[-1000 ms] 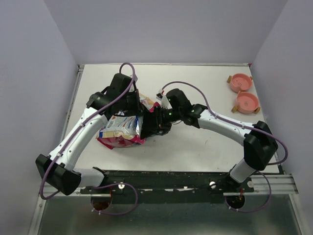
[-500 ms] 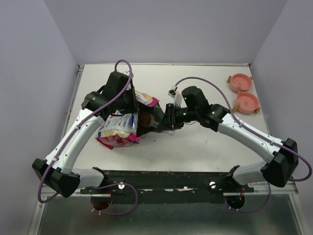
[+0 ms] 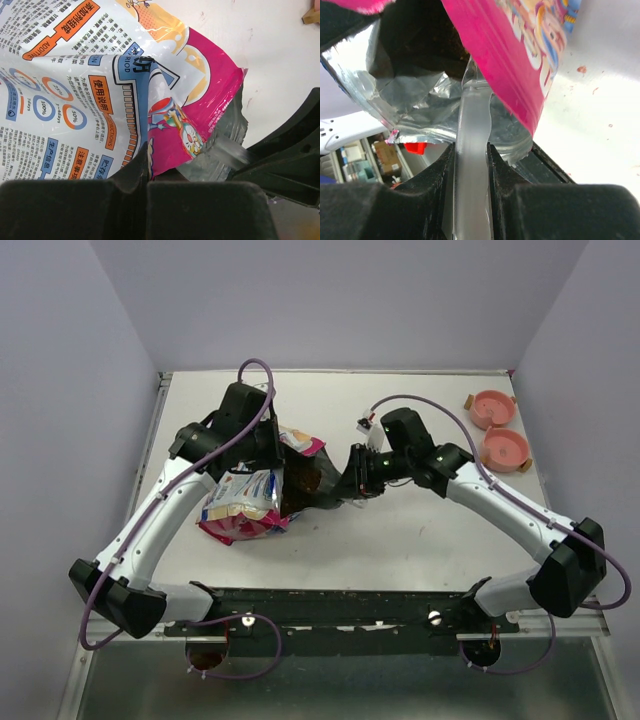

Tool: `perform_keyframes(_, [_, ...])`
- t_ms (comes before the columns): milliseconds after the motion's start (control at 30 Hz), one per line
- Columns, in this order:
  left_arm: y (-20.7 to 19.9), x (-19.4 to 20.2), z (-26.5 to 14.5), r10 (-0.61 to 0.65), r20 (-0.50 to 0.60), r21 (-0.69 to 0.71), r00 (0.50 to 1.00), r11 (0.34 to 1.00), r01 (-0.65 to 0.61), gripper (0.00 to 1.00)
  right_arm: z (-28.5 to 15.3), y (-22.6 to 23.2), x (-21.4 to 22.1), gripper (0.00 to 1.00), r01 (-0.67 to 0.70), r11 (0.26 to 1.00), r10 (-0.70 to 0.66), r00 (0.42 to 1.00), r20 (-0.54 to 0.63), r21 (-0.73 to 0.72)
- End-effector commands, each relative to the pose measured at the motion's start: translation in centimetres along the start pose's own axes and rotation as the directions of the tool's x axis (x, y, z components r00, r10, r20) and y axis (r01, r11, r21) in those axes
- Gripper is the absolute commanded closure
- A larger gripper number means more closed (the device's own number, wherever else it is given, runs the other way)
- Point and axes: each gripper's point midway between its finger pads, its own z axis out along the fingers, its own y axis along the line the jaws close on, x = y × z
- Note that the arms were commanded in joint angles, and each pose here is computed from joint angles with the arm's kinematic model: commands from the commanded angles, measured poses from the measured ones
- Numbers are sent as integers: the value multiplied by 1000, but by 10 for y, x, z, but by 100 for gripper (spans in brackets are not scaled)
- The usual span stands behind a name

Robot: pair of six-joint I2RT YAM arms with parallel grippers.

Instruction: Serve the pet food

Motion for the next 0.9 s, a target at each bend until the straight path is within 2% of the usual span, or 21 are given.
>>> perform_keyframes(0, [-32,-28,-16,8,88,132,996,991,-20,100,-9,16,9,100,-9,992,6,1000,-25,-122])
perform_keyframes(267, [-37,-33,-24,3,94,146,996,989,-16,100,-28,25,19,100,-81,931,61,996,-67,-356])
perform_keyframes(400, [-36,-34,-25,6,103,146,995,989,-21,100,-42,29,18,100,-80,878,64,997,-49,-471])
perform_keyframes(533, [-39,-34,-29,2,107,159,994,987,-20,100,-37,32,13,100,-105,819,86,994,-60,-565])
perform_keyframes(733, [-42,-36,-37,-2,124,176,992,984,-21,100,-34,24,14,100,-106,838,92,994,-53,-535])
perform_keyframes(867, [-41,-38,-41,-3,136,172,991,985,-20,100,-41,35,14,100,-82,782,65,997,-49,-617])
